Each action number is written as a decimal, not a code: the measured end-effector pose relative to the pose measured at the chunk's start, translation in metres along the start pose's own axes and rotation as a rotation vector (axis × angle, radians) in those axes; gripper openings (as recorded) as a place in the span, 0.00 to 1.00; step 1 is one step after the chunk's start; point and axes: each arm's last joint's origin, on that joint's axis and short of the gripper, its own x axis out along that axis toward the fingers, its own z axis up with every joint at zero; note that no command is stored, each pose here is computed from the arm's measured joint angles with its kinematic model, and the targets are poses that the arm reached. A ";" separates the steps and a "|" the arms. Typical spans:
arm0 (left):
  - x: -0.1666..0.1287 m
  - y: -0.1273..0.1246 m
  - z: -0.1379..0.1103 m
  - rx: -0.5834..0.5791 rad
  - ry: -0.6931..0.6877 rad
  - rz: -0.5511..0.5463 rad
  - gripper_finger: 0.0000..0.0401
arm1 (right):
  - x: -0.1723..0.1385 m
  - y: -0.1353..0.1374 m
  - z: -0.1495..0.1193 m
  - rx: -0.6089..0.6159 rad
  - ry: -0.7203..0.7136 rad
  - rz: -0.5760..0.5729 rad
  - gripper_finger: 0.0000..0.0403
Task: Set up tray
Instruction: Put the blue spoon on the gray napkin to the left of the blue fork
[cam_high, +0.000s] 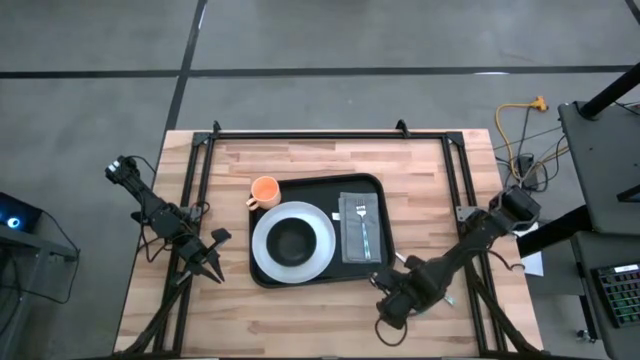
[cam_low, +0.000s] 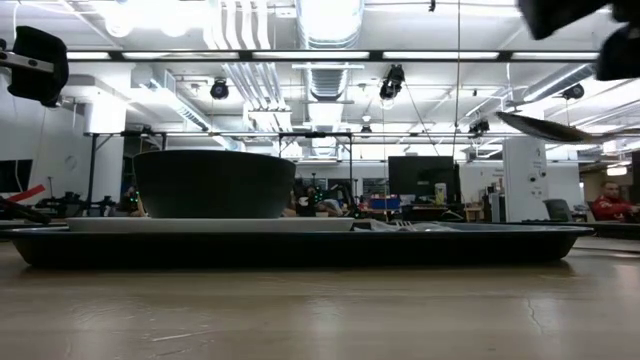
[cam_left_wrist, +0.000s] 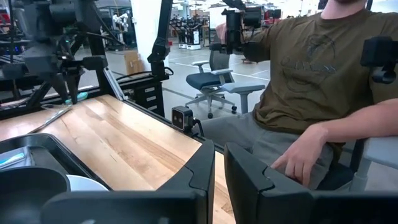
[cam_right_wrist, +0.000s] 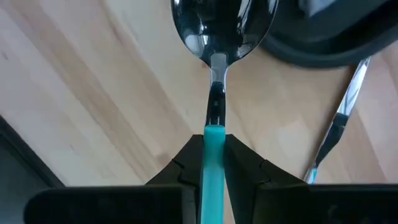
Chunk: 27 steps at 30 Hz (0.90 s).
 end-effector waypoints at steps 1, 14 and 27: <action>0.000 0.000 0.000 0.000 0.000 0.000 0.05 | -0.001 -0.001 0.004 0.009 -0.006 0.001 0.08; 0.000 0.000 0.000 0.000 0.000 0.000 0.05 | -0.002 -0.023 0.057 0.153 -0.040 -0.004 0.08; 0.000 0.000 0.000 0.000 0.000 0.000 0.05 | -0.002 -0.055 0.110 0.415 -0.075 0.033 0.08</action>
